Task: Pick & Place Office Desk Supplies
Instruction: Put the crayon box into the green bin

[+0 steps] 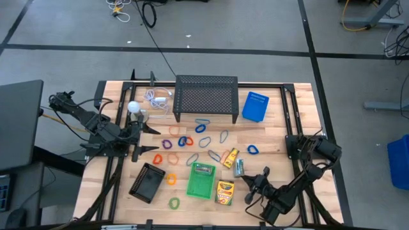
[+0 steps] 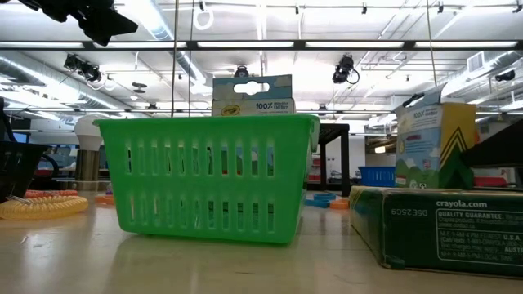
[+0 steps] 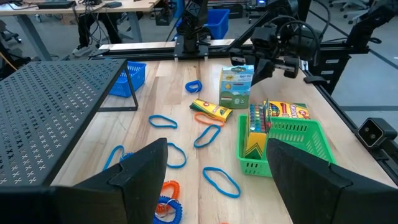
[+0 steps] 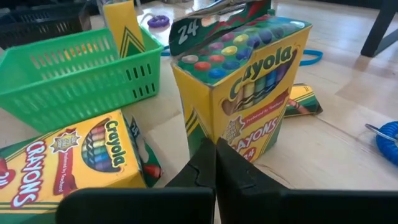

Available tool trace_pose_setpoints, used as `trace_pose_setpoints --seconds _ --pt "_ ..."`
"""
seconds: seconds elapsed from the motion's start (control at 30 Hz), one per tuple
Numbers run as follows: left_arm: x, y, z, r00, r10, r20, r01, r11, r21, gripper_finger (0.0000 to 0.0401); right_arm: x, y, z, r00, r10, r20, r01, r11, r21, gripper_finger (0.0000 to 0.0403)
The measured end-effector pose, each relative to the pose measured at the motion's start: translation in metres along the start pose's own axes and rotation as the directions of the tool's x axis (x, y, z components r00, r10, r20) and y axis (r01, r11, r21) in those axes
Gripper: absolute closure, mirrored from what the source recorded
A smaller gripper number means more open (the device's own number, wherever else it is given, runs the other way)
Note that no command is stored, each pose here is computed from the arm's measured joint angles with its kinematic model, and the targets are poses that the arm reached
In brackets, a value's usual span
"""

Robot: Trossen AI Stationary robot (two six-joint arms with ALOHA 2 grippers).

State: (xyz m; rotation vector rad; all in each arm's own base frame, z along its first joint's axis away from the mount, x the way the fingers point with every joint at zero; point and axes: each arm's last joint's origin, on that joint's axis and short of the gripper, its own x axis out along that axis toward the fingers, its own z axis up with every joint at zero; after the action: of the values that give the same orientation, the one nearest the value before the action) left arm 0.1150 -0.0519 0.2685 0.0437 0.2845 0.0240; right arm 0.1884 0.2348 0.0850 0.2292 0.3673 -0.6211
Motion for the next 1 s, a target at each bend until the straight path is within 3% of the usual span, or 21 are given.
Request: trace_pose_setpoints --seconds 1.0 --pt "0.0 0.0 0.001 1.0 -0.002 0.013 0.002 1.0 0.002 0.0118 0.003 0.013 0.014 0.995 -0.055 -0.083 0.051 0.997 -0.053 0.0403"
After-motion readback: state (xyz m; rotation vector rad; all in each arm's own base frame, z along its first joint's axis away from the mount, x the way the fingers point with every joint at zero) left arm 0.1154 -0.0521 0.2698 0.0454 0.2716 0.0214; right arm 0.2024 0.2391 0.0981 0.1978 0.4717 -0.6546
